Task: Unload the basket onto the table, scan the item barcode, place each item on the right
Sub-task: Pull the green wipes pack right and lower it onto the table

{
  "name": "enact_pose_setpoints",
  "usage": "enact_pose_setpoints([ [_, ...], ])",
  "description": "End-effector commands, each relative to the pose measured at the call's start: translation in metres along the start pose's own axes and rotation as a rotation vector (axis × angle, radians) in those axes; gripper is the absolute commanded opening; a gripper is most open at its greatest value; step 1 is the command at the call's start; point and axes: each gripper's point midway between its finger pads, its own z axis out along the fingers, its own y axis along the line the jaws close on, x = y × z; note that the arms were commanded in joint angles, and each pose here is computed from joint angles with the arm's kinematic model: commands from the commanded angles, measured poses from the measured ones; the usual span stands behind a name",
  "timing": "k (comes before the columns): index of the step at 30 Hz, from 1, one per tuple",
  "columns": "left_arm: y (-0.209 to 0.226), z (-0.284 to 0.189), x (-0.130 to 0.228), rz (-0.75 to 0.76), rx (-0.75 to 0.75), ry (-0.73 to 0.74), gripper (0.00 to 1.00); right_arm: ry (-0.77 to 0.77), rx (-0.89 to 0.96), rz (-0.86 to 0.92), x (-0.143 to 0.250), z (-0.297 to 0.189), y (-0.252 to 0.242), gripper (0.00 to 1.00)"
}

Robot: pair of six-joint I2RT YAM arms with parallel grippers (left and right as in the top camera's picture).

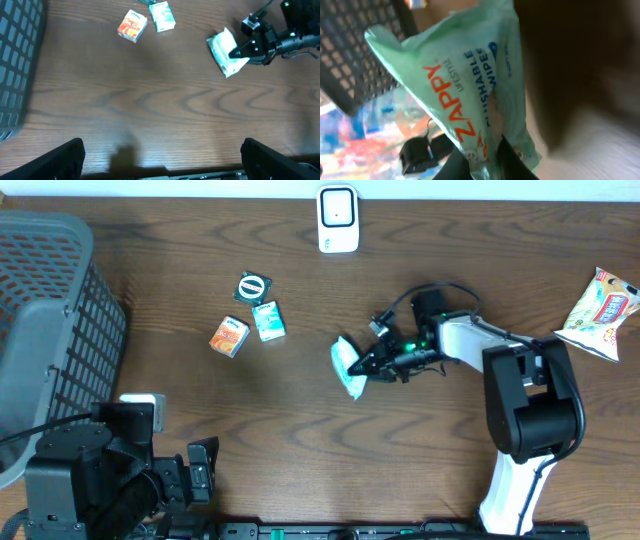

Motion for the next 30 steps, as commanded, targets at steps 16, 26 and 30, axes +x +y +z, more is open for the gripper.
enact_pose_setpoints([
  [16, 0.001, 0.000, -0.001, -0.005, -0.009, -0.002, 0.98, -0.222, 0.153, -0.003, -0.049, -0.067, -0.027, 0.57],
  [26, 0.002, 0.000, -0.001, -0.005, -0.009, -0.002, 0.98, -0.240, 0.402, -0.132, -0.060, -0.029, -0.035, 0.84],
  [30, 0.002, 0.000, -0.001, -0.005, -0.010, -0.002, 0.98, -0.226, 0.506, -0.180, -0.056, -0.012, -0.038, 0.82],
])
